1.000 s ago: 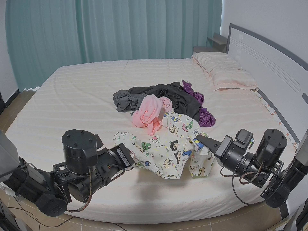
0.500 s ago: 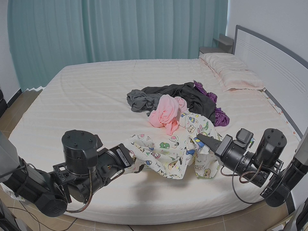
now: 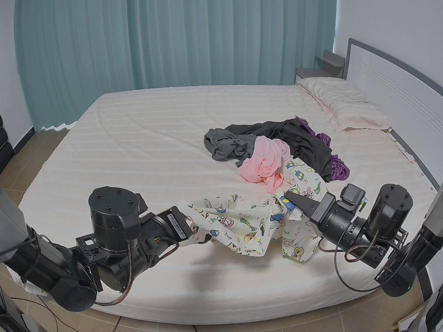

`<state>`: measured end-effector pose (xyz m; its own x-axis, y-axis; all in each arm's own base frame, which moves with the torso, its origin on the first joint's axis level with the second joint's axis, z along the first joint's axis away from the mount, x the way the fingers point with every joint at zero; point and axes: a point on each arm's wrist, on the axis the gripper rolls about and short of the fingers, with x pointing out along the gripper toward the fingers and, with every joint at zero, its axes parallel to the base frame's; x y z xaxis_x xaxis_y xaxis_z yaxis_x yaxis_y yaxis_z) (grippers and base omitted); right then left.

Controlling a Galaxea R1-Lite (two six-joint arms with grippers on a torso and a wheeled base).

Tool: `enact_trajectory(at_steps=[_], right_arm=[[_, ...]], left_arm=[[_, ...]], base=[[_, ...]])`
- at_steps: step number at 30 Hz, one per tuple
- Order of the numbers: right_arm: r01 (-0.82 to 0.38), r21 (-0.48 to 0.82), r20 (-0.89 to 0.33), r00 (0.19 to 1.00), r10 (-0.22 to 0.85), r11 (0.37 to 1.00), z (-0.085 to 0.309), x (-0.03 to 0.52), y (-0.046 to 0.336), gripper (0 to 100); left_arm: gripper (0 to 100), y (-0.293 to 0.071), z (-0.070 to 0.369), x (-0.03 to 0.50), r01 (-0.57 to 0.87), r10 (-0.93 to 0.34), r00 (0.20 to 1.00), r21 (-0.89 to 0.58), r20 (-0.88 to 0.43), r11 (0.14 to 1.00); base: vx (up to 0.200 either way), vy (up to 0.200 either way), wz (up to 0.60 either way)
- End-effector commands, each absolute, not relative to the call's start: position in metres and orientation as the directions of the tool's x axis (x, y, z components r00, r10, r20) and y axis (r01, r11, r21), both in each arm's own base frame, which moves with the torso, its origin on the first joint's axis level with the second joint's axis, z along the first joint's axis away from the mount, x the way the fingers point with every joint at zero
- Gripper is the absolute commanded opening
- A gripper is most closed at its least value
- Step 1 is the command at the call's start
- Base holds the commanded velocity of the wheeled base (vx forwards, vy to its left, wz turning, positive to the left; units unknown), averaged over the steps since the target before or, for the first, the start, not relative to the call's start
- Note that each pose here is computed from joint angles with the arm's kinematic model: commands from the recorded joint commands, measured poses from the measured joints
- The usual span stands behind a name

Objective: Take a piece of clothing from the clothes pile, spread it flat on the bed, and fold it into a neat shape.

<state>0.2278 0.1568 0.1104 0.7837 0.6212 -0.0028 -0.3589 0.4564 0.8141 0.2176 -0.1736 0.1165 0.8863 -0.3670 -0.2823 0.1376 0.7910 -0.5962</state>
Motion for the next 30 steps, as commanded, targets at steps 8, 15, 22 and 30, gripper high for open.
enact_trajectory(at_steps=[8,15,22,30], right_arm=[[-0.365,0.814,0.009,0.786,0.618,0.453,0.1119,0.2289,0.1560,0],[-0.364,0.814,0.008,0.786,0.618,0.453,0.1115,0.2290,0.1561,0],[-0.364,0.814,0.008,0.786,0.618,0.453,0.1115,0.2290,0.1561,0],[-0.364,0.814,0.008,0.786,0.618,0.453,0.1115,0.2290,0.1561,0]], left_arm=[[0,-0.1737,0.1161,0.2178,0.137,-0.366,0.886,-0.596,-0.284,0.791],[0,-0.1740,0.1147,0.2181,0.134,-0.365,0.885,-0.593,-0.289,0.794],[0,-0.1742,0.1150,0.2184,0.134,-0.366,0.885,-0.594,-0.288,0.793],[0,-0.1744,0.1146,0.2186,0.133,-0.365,0.884,-0.593,-0.291,0.794]], base=[[0.000,0.200,0.00],[0.000,0.200,0.00],[0.000,0.200,0.00],[0.000,0.200,0.00]])
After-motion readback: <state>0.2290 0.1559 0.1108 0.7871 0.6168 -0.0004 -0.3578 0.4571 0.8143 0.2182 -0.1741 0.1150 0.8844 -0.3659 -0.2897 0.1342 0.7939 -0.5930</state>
